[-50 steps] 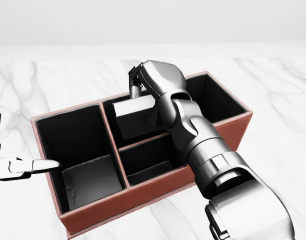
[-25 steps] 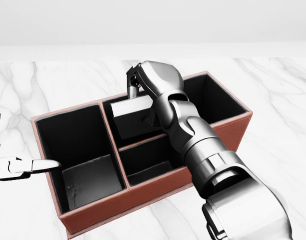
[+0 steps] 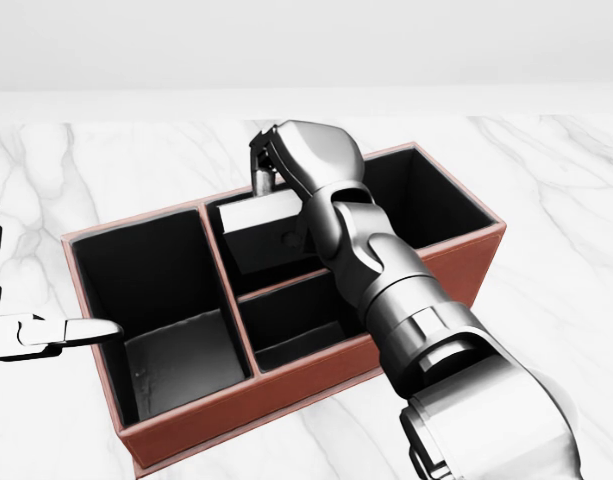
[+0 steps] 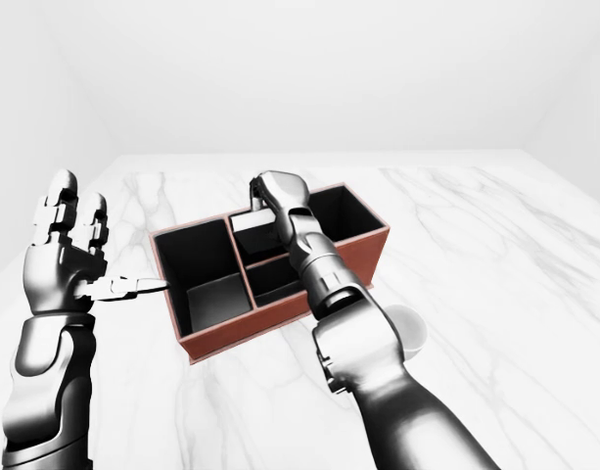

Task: Pick up the book and place it in the front compartment of the caddy.

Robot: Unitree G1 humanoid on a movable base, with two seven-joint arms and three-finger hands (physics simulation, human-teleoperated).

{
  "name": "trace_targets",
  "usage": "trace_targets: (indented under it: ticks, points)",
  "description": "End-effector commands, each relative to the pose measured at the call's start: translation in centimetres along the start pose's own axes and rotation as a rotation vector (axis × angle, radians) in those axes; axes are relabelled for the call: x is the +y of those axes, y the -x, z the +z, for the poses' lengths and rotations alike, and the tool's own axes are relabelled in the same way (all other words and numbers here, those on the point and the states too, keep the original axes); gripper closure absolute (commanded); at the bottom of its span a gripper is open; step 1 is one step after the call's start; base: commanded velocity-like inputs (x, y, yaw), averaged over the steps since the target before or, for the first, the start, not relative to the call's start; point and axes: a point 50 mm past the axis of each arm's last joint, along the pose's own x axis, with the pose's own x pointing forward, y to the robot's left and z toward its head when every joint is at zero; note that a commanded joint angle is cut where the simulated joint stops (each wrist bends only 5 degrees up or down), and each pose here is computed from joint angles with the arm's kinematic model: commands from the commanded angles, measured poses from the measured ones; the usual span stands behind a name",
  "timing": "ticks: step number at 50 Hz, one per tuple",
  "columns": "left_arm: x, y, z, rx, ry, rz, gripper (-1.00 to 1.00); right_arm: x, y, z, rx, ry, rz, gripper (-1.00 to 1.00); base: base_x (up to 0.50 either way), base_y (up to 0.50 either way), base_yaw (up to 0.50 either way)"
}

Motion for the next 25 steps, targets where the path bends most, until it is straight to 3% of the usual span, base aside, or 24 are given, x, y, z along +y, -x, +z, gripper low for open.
trace_targets:
  ticks: [1, 25]
  points:
    - [0.06, -0.01, 0.04, -0.001, 0.0, 0.002, -1.0, -1.06, -0.28, 0.36, -0.002, -0.027, -0.082, 1.0, 0.0, 0.0, 0.0]
    - [0.07, -0.04, 0.13, -0.006, 0.002, 0.003, -1.0, -0.77, -0.26, 0.88, -0.013, -0.01, -0.098, 1.0, 0.0, 0.0, 0.0]
